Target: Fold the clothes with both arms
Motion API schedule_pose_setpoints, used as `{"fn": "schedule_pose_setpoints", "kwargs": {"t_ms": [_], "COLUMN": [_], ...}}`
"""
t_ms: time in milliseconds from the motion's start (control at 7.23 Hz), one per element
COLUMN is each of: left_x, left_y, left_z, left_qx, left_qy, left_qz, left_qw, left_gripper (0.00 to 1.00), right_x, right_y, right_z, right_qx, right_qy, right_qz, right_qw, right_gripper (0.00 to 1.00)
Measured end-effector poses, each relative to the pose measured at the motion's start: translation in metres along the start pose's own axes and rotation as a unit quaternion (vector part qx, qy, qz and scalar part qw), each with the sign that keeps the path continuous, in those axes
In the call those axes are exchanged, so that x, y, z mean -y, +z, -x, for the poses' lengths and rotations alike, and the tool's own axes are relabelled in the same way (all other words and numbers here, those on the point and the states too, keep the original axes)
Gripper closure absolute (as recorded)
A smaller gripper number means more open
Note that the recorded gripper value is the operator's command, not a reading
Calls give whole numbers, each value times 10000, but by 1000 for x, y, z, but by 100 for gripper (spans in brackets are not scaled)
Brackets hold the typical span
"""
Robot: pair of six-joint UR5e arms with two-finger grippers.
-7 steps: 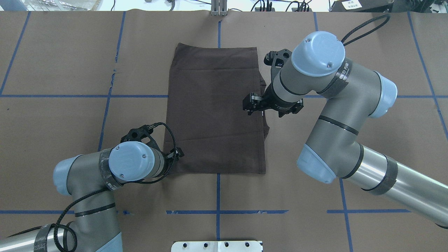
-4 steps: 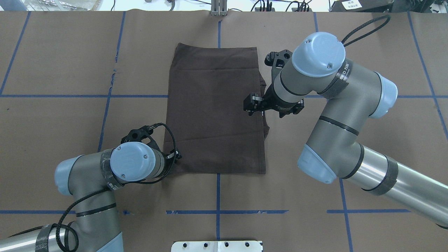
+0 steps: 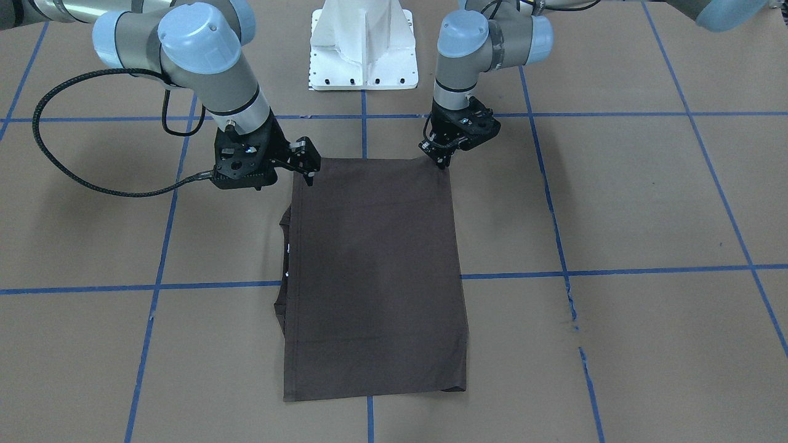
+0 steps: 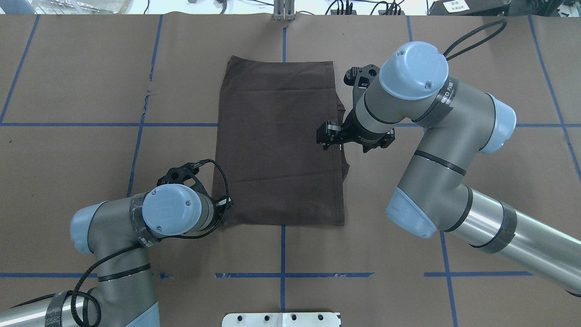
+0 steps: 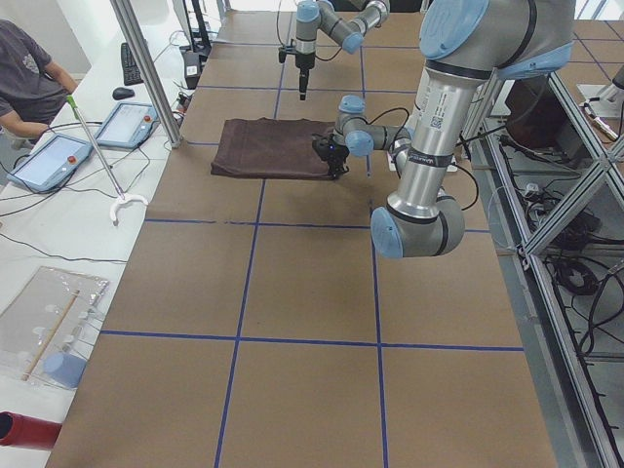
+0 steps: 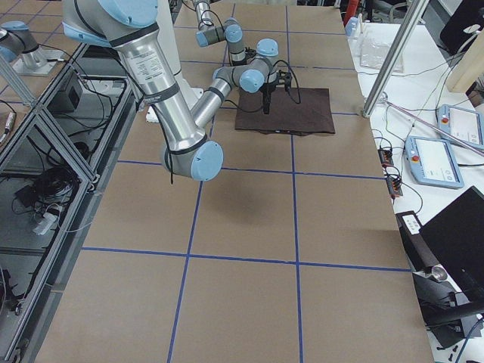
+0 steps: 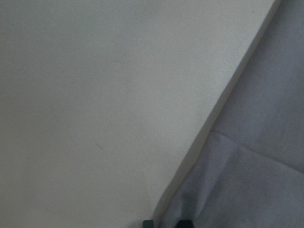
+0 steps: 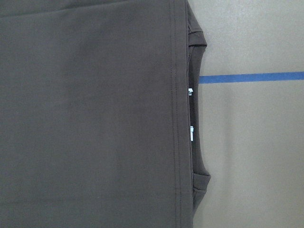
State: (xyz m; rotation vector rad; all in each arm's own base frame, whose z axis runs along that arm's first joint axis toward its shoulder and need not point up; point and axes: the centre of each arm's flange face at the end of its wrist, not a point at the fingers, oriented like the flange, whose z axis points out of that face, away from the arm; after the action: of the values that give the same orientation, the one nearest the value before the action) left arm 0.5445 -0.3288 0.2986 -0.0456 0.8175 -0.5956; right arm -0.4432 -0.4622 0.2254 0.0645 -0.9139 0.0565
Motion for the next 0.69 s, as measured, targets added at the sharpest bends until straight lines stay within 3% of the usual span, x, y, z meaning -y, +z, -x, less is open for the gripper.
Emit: {"fn": "schedule_pose_setpoints", "kwargs": {"t_ms": [415, 692], "left_x": [-2, -3], "left_y": [-10, -29], "left_z": [-2, -2], "left_qx": [-67, -11], "left_qy": [59, 278], "left_qz": [48, 48], "left_qw": [9999, 9996], "left_gripper": [100, 100], "right_x": [-2, -14], "right_y": [5, 14], "right_z": [-7, -6], "right_qx": [-29, -48], "right_qy": [18, 334], "right_qz": [23, 109], "right_qw": [10000, 9994], "right_gripper": [0, 0]}}
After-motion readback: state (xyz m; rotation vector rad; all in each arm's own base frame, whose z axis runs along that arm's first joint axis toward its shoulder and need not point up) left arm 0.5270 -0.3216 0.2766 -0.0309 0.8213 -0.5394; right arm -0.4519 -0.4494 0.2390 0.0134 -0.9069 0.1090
